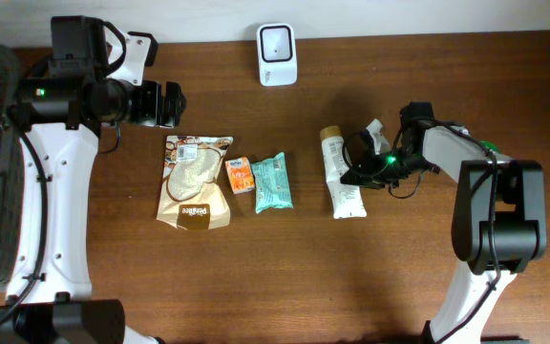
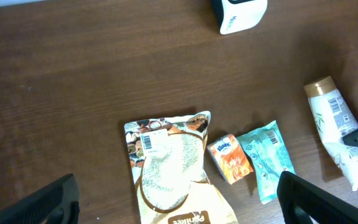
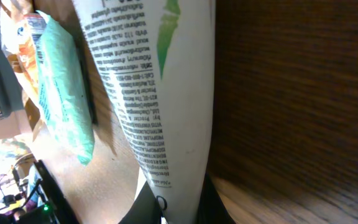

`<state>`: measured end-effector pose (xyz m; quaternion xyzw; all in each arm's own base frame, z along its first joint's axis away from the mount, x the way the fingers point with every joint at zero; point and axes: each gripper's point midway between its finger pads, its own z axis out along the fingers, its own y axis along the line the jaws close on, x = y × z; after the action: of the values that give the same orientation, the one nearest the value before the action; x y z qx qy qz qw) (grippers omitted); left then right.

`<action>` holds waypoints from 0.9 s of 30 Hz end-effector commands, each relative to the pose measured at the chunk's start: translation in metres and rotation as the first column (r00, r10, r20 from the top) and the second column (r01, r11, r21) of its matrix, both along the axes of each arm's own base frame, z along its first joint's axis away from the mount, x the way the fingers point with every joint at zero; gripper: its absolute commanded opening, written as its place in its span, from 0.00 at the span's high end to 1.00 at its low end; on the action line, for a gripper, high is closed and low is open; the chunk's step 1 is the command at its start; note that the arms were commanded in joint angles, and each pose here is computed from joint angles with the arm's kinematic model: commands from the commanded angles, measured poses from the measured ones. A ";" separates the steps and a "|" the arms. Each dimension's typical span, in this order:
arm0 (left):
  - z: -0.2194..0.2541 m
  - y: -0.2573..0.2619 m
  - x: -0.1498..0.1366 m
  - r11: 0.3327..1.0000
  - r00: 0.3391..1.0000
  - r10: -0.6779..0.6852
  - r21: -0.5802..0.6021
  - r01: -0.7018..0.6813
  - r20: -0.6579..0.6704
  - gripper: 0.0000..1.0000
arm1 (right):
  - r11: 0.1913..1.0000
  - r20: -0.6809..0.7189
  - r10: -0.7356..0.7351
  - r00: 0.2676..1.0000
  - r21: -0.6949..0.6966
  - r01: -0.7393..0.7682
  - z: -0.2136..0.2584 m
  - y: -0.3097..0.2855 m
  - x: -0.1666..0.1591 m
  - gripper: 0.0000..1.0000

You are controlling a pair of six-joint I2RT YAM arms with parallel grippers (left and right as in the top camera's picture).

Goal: Scan the item barcode

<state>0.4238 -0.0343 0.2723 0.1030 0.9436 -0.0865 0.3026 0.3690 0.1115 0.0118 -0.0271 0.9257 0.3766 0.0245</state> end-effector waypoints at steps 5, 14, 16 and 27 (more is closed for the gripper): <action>0.000 0.001 0.001 1.000 1.000 -0.013 0.006 0.013 0.003 0.01 | 0.998 0.057 0.051 0.997 0.034 -0.053 0.019 0.011 -0.007 0.96; 0.000 0.001 0.001 1.000 1.000 -0.013 0.006 0.013 0.003 0.01 | 0.996 0.322 0.050 0.946 0.052 -0.071 0.153 0.015 -0.026 0.96; 0.000 0.001 0.001 1.000 1.000 -0.013 0.006 0.013 0.003 0.01 | 0.995 0.374 0.050 0.926 0.064 -0.080 0.175 0.017 -0.032 0.96; 0.000 0.001 0.001 1.000 1.000 -0.013 0.006 0.013 0.003 0.01 | 0.930 0.556 0.028 0.831 0.291 -0.226 0.278 0.044 -0.079 0.96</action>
<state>0.4238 -0.0343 0.2723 0.1030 0.9436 -0.0865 0.3026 0.3061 0.1416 0.2588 -0.1645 0.8370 0.4549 0.2558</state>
